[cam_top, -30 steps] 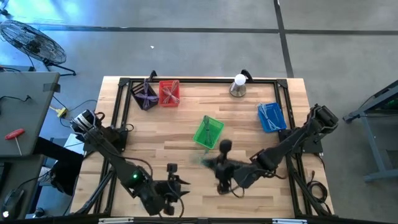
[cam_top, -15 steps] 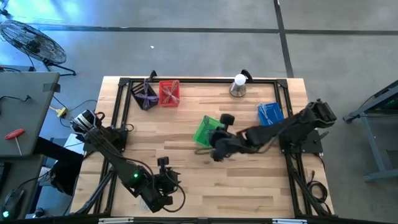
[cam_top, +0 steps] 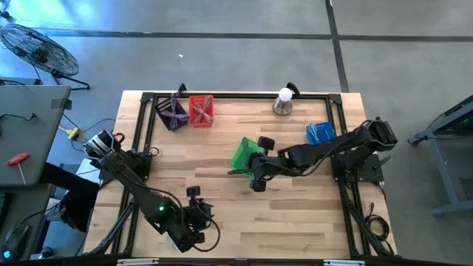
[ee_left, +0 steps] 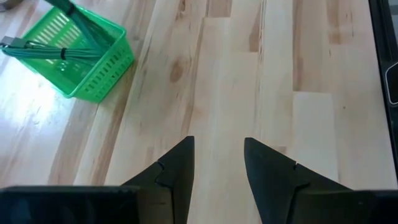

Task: Pick & Place USB Port
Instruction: Put the green charger cable into the green basket

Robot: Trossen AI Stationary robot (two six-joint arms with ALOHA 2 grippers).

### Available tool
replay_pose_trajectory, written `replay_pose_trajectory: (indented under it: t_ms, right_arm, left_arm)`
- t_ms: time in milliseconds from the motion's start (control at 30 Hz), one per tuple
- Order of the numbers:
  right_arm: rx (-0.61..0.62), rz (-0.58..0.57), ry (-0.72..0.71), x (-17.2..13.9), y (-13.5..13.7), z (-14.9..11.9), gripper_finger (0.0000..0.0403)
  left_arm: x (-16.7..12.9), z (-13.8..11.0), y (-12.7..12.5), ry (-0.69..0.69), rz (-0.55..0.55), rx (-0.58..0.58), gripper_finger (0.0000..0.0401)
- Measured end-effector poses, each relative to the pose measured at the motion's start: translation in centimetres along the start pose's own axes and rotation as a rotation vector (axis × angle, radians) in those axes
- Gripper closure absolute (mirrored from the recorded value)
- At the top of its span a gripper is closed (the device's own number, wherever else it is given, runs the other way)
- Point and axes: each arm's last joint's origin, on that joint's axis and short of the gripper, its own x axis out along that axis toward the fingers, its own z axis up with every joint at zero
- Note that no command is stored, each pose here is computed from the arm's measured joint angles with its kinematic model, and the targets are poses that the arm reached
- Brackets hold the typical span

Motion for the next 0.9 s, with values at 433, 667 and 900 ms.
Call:
replay_pose_trajectory:
  t_ms: [433, 667, 900]
  right_arm:
    - [0.101, -0.050, 0.081, 0.8, -2.0, -0.4, 0.0344]
    - [0.119, -0.098, 0.125, 1.6, -3.5, -0.7, 0.0265]
    - [0.073, -0.227, 0.081, 1.7, -3.8, -0.4, 0.0205]
  left_arm:
    - [0.0, 0.0, 0.0, -0.001, -0.001, -0.016, 0.0265]
    - [0.0, -0.1, -0.1, 0.019, -0.021, -0.015, 0.0265]
    - [0.0, -0.1, -0.1, 0.031, -0.033, -0.014, 0.0265]
